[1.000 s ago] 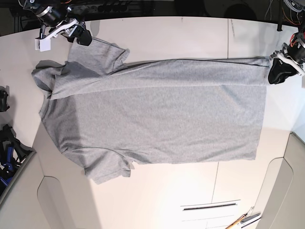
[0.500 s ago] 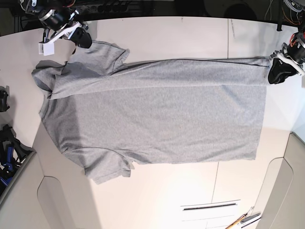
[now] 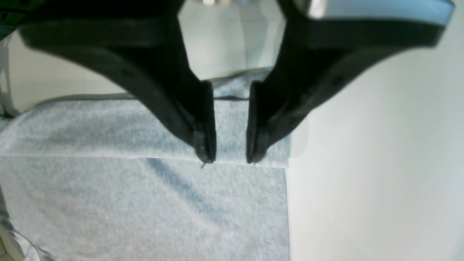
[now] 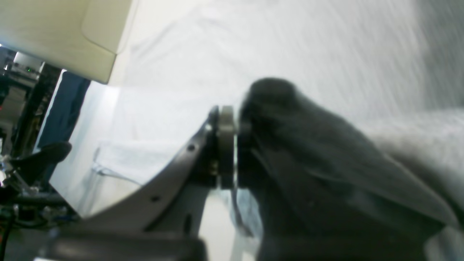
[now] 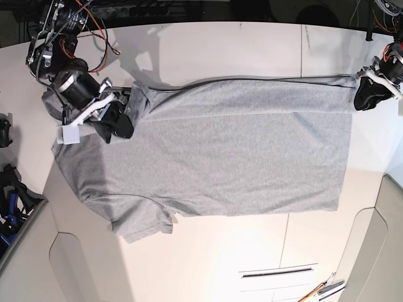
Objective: Fold the T-shirt properly
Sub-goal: 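Regrasp the shirt edge near the sleeve with the right gripper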
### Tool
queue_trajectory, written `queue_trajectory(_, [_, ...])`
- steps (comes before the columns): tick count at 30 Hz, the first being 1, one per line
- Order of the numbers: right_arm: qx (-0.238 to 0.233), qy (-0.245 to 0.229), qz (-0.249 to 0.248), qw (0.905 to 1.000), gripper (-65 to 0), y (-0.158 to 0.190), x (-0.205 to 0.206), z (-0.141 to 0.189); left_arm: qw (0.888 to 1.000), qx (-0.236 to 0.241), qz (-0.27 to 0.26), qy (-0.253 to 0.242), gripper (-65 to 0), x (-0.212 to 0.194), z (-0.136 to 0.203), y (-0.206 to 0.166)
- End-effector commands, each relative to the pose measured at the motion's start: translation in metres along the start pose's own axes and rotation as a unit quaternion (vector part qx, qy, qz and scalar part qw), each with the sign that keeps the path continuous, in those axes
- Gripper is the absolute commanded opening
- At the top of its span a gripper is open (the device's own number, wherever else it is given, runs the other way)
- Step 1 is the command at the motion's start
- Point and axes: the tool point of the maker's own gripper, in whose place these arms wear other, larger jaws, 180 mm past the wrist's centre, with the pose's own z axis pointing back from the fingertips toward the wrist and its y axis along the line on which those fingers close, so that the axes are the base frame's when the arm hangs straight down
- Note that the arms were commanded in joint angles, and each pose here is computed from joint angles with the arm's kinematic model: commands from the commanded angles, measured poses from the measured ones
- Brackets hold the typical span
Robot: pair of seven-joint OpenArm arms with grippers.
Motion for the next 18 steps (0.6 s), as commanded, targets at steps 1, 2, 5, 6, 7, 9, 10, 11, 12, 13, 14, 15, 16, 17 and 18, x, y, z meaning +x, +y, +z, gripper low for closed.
queue_trajectory(1, [0.012,-0.028,0.022,0.9993,-65.0,0.009,0.021,-0.004,1.000,-0.004,-0.010,-0.019,-46.5,0.014,0.003,-0.001])
queue_trajectory(2, [0.013,-0.032,0.035,0.9988,-65.0,0.012,0.027,-0.009,1.000,-0.004,-0.010,-0.018,-46.5,0.014,0.003,-0.001])
queue_trajectory(5, [0.010,-0.043,0.073,0.9963,-65.0,0.019,0.043,-0.021,1.000,-0.004,-0.010,-0.018,-46.5,0.014,0.003,-0.001])
queue_trajectory(6, [0.008,-0.045,0.085,0.9953,-65.0,0.021,0.047,-0.024,1.000,-0.004,-0.010,-0.019,-46.5,0.014,0.003,-0.001])
queue_trajectory(7, [0.008,-0.046,0.095,0.9944,-65.0,0.022,0.051,-0.027,1.000,-0.004,-0.010,-0.018,-46.5,0.014,0.003,-0.001])
queue_trajectory(9, [0.005,-0.048,0.110,0.9928,-65.0,0.024,0.059,-0.031,1.000,-0.004,-0.010,-0.019,-46.5,0.014,0.003,-0.001])
queue_trajectory(10, [0.004,-0.050,0.114,0.9922,-65.0,0.025,0.062,-0.032,1.000,-0.004,-0.010,-0.018,-46.5,0.014,0.003,-0.001])
queue_trajectory(11, [0.004,-0.052,0.117,0.9917,-65.0,0.025,0.065,-0.032,1.000,-0.004,-0.010,-0.018,-46.5,0.014,0.003,-0.001])
queue_trajectory(12, [0.002,-0.053,0.120,0.9913,-65.0,0.025,0.067,-0.033,1.000,-0.004,-0.010,-0.018,-46.5,0.014,0.003,-0.001])
queue_trajectory(13, [0.000,-0.055,0.124,0.9908,-64.0,0.025,0.069,-0.033,1.000,-0.004,-0.010,-0.018,-46.5,0.014,0.003,-0.001])
queue_trajectory(14, [-0.004,-0.057,0.128,0.9902,-57.7,0.024,0.071,-0.033,1.000,-0.004,-0.010,-0.018,-46.5,0.014,0.003,-0.001])
queue_trajectory(15, [-0.007,-0.059,0.130,0.9898,-51.6,0.023,0.072,-0.033,1.000,-0.004,-0.010,-0.018,-46.5,0.014,0.003,-0.001])
queue_trajectory(16, [-0.010,-0.062,0.132,0.9893,-46.3,0.022,0.073,-0.033,1.000,-0.004,-0.010,-0.018,-46.5,0.014,0.003,-0.001])
queue_trajectory(17, [-0.013,-0.064,0.134,0.9888,-42.7,0.021,0.074,-0.033,1.000,-0.004,-0.010,-0.018,-46.5,0.014,0.003,-0.001])
queue_trajectory(18, [-0.016,-0.064,0.137,0.9884,-40.7,0.020,0.074,-0.033,1.000,-0.004,-0.010,-0.018,-46.5,0.014,0.003,-0.001])
